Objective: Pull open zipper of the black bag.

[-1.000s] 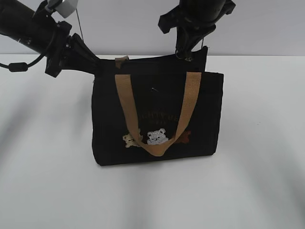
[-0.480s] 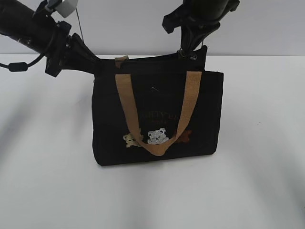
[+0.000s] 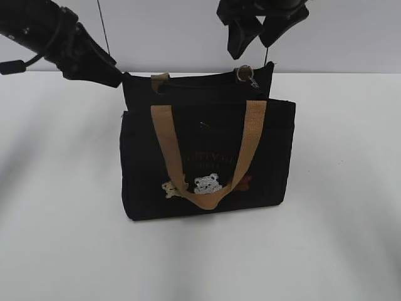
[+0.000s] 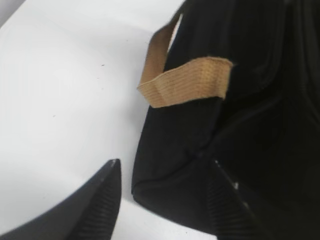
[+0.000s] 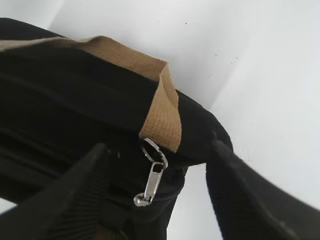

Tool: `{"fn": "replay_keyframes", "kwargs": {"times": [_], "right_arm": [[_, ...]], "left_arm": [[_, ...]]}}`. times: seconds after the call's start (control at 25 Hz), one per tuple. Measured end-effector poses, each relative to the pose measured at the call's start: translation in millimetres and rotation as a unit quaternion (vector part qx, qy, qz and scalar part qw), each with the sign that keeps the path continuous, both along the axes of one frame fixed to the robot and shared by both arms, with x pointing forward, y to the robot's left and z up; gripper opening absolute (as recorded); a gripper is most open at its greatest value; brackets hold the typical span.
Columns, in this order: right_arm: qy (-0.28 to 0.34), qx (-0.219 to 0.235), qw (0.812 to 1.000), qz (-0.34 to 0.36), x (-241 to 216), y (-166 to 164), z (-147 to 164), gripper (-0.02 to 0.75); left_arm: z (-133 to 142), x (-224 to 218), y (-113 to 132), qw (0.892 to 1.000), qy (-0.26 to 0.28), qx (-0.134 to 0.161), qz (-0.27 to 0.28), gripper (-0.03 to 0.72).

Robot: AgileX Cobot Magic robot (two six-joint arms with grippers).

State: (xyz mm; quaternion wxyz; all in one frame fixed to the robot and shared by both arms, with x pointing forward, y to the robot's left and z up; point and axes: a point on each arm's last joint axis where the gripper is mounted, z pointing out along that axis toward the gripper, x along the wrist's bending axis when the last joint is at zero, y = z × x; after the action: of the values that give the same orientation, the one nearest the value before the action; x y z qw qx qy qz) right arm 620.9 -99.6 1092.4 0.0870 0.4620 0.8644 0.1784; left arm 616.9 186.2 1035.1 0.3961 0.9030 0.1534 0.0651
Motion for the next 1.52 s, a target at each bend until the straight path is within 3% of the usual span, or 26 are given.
{"fn": "replay_keyframes", "kwargs": {"times": [0.08,0.24,0.36,0.52,0.64,0.76,0.96,1.08,1.28,1.52], "right_arm": [[-0.007,0.003,1.000,0.000,-3,-2,7,0.484],[-0.031,0.006,0.999,-0.007,-8,-12,26,0.507],[-0.048,0.012,0.998,-0.029,-8,-32,41,0.511],[-0.076,0.019,0.994,-0.081,-5,-76,64,0.512],[-0.104,0.020,0.988,-0.113,-12,-108,85,0.512],[-0.133,0.020,0.982,-0.134,-23,-131,106,0.512],[-0.171,0.042,0.976,-0.129,-58,-138,137,0.512],[-0.165,0.045,0.978,-0.121,-87,-141,137,0.512],[-0.116,0.029,0.986,-0.118,-153,-152,99,0.512],[-0.106,0.026,0.987,-0.120,-228,-166,36,0.512]], "left_arm": [[12,-2,4,0.999,0.006,0.006,0.044,0.454],[46,-7,17,0.986,0.009,0.026,0.166,0.489],[76,-12,34,0.951,0.039,0.035,0.306,0.492],[101,-23,61,0.892,0.058,0.101,0.436,0.493],[110,-32,82,0.856,0.072,0.145,0.491,0.494],[117,-44,98,0.837,0.091,0.156,0.517,0.494],[134,-76,107,0.832,0.083,0.136,0.532,0.494],[128,-109,107,0.832,0.095,0.135,0.529,0.494],[115,-179,109,0.834,0.090,0.126,0.529,0.494],[96,-263,111,0.842,0.033,0.075,0.534,0.494]]}}
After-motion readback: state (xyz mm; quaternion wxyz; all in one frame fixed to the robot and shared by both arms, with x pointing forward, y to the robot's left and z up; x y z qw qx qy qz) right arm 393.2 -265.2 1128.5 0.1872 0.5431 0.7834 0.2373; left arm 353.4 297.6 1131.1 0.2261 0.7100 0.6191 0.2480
